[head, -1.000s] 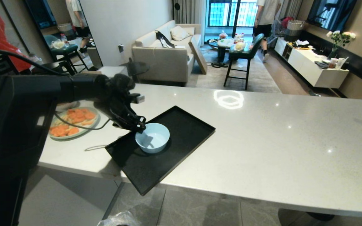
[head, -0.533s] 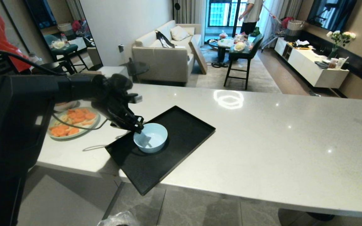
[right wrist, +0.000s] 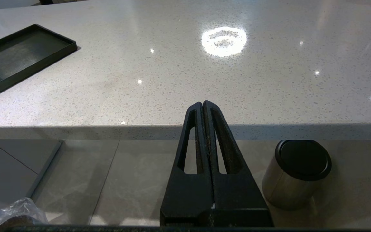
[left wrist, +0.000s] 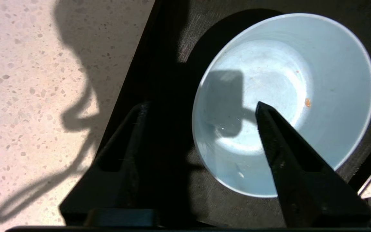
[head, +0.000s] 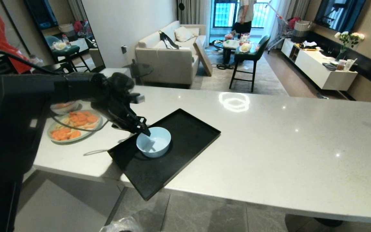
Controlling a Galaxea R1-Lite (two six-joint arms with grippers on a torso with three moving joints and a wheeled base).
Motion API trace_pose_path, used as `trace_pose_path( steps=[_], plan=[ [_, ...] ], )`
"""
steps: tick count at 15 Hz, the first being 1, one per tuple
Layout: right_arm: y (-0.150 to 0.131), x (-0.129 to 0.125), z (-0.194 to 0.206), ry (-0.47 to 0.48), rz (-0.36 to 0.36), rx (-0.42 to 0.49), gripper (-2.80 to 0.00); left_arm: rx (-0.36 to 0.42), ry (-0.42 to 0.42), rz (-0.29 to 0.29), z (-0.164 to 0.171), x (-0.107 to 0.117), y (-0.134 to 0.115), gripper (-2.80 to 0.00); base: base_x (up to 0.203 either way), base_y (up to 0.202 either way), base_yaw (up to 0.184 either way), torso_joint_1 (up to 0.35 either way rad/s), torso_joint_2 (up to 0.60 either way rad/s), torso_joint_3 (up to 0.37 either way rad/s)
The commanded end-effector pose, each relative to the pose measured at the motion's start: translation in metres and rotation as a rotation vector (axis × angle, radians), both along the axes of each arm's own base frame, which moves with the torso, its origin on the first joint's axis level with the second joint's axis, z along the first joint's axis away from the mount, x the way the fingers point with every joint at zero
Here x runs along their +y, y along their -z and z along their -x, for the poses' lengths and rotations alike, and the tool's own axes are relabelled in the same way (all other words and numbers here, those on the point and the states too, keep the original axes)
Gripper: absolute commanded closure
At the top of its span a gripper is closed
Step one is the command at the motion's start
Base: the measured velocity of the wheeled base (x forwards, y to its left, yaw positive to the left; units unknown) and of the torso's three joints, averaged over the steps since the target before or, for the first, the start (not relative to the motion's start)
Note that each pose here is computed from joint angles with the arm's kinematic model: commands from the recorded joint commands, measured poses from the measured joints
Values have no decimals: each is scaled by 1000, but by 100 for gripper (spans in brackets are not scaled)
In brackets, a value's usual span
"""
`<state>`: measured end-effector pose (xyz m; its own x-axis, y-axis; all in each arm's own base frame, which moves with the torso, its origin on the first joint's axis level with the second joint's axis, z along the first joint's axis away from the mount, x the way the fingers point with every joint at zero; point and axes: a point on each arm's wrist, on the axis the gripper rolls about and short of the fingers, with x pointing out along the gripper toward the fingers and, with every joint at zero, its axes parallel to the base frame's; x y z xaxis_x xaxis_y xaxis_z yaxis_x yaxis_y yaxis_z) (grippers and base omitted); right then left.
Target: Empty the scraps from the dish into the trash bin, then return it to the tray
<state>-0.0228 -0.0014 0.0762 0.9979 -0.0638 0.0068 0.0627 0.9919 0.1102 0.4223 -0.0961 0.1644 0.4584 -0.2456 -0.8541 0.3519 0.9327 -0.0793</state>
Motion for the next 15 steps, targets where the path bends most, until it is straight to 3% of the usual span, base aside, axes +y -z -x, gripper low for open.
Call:
trace_pose_path(
  steps=[1,7,12,15],
  plan=[
    [0,0,0,1,0,0,0,-42,-5,13,10,2,-22,-280,0,0,0,0,0,0],
    [0,0,0,1,-1,-1,0,-126,-10,31,45,10,-52,-280,0,0,0,0,0,0],
    [0,0,0,1,0,-1,0,-384,-75,95,75,17,-48,-280,0,0,0,0,0,0],
    [0,0,0,1,0,-1,0,-487,-110,113,105,29,-49,-280,0,0,0,0,0,0]
  ],
)
